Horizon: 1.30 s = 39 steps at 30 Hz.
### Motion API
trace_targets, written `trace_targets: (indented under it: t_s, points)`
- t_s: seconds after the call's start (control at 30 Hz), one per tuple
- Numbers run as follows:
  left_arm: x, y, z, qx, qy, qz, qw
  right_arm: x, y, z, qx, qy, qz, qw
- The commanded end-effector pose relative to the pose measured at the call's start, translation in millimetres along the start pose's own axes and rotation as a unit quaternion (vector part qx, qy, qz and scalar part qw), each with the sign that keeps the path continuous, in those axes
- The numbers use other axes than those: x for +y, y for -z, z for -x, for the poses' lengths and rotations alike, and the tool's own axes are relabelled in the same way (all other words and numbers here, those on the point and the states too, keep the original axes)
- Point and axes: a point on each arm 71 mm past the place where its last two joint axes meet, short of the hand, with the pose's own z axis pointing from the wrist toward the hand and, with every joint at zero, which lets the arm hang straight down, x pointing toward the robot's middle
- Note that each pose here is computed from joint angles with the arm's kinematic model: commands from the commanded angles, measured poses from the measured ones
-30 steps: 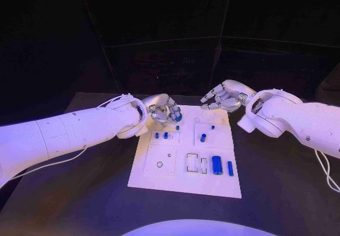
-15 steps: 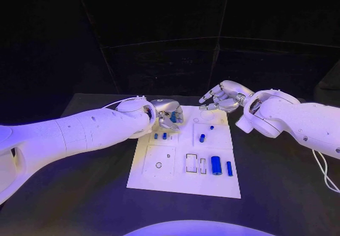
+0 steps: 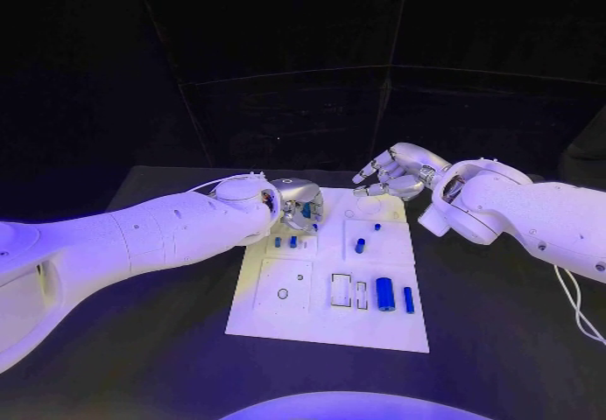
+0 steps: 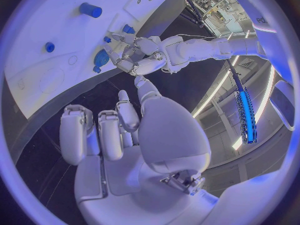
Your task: Assemble the parts on the task board
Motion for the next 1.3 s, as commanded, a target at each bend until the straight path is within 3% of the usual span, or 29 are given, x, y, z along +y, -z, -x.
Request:
trace_targets:
  t_s: [0.03, 0.87, 1.3]
  points:
    - [0.7, -1.4, -1.2, 0.009, -0.01, 0.005, 1.0, 1.9, -0.6, 0.7, -0.003, -0.001, 0.004, 1.0]
    - [-2.1, -9.0, -11.0, 0.029, -0.008, 0.01, 0.999, 3.2, -1.6, -0.6, 0.0, -0.001, 0.006, 1.0]
    - [1.7, -9.0, -9.4, 0.016, -0.008, 0.017, 1.0, 3.0, -1.4, -0.4, -0.001, -0.001, 0.005, 1.0]
